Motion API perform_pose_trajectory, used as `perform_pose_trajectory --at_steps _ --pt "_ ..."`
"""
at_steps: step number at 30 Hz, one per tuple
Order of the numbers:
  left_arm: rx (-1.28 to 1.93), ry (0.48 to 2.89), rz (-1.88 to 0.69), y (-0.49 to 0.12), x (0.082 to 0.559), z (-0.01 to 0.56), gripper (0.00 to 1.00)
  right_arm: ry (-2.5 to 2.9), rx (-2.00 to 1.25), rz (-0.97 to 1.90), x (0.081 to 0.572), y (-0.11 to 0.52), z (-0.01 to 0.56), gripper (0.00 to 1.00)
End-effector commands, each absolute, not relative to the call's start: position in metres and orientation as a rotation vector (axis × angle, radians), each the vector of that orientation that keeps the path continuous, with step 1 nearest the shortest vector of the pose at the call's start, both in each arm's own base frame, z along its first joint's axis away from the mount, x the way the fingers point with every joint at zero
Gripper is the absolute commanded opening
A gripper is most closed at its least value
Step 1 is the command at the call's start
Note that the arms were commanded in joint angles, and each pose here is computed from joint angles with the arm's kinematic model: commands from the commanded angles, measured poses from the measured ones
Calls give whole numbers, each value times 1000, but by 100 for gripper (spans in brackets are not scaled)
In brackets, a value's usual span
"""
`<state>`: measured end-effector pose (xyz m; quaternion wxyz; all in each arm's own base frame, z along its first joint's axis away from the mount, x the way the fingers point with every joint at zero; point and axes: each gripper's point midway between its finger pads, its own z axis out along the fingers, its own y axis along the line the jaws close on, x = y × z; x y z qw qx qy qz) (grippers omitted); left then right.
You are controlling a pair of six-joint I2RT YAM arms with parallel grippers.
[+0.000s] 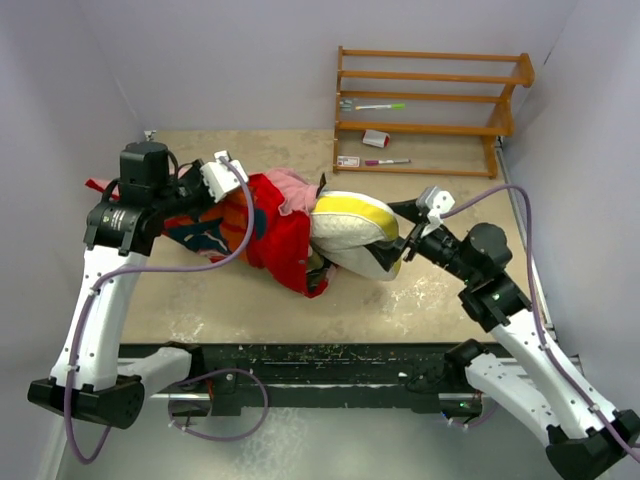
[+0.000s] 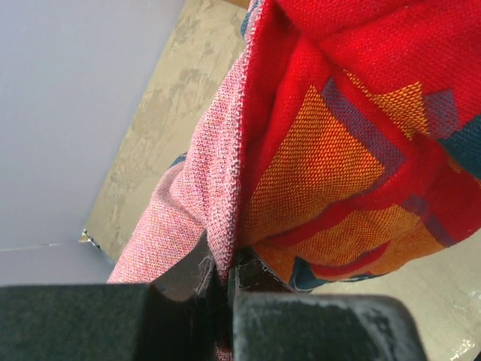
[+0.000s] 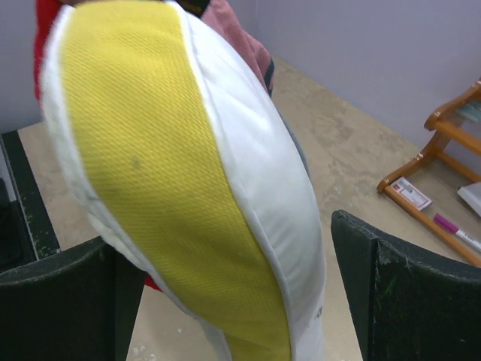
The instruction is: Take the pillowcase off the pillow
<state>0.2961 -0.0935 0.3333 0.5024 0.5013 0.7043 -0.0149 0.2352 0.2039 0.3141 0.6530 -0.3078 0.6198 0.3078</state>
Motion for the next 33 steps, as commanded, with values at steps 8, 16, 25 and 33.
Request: perform_pose_trajectory --at_steps 8,16,25,33 --pt "1131 1594 -54 -108 300 390 0 1346 -835 625 227 202 363 100" --pt "1060 1650 -193 -122 304 408 0 1368 -1079 809 195 232 344 100" --pt "1001 1697 -297 -143 320 422 0 1436 -1067 846 174 223 337 100" --pt "1007 1769 -277 -148 322 390 0 1406 -1048 796 161 208 353 100"
